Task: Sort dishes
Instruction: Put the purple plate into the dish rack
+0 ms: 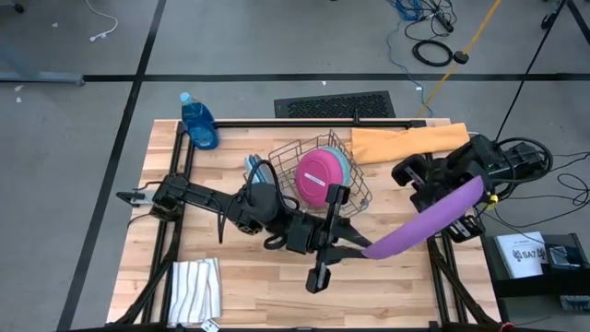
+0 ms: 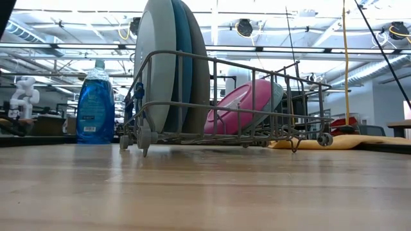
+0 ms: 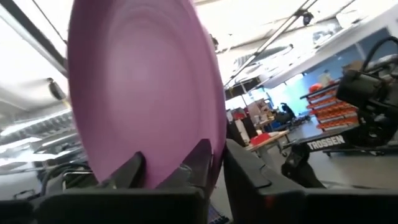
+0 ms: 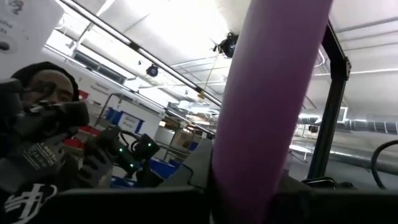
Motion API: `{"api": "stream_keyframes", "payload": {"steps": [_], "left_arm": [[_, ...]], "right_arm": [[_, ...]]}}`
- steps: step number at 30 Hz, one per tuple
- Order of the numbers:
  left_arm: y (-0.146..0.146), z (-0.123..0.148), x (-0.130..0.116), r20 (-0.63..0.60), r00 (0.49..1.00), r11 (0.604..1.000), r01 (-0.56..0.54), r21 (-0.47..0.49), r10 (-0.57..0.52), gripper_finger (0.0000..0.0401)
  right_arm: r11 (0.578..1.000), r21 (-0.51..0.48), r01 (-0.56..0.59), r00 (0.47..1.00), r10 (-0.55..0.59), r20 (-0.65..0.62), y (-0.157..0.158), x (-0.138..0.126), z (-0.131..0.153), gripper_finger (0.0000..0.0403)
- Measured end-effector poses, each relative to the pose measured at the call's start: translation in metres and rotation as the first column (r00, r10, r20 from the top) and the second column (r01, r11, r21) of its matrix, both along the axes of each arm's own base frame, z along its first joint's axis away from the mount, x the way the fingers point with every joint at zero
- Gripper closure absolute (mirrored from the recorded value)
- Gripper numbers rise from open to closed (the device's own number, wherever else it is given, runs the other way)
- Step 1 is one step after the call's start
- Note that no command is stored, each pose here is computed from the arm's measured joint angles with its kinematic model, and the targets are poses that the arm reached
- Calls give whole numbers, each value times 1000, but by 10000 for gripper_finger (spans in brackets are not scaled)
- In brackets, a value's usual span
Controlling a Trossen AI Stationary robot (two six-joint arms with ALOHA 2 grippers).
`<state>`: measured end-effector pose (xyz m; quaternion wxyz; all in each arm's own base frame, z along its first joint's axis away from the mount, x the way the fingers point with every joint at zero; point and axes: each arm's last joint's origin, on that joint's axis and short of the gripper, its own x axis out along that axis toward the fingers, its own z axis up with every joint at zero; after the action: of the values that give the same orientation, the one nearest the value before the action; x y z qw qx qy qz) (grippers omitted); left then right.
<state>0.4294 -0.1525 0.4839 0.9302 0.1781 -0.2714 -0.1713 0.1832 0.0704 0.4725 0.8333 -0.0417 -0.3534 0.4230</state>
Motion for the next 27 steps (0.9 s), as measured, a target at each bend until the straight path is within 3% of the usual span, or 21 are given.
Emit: {"api": "stream_keyframes", "payload": {"steps": [6,11,14,18,22,27], "left_arm": [[-16,0,-6,27,998,997,-61,44,60,303],[-41,11,-29,81,970,966,-238,103,230,232],[-56,12,-39,73,917,908,-399,128,393,198],[-80,15,-62,6,784,780,-619,95,621,184],[-101,21,-87,-35,709,710,-701,70,704,186],[-117,17,-100,-125,654,665,-742,88,746,187]], "right_arm": [[999,-31,7,1000,-6,30,4,-4,0,372],[997,-74,5,1000,-4,21,8,-11,-1,372],[995,-99,14,1000,-13,9,9,-17,-2,372],[984,-104,142,986,-150,-67,8,-23,-6,372],[920,-138,368,901,-389,-190,2,-27,-14,372],[759,-195,621,670,-644,-370,-8,-24,-34,372]]}}
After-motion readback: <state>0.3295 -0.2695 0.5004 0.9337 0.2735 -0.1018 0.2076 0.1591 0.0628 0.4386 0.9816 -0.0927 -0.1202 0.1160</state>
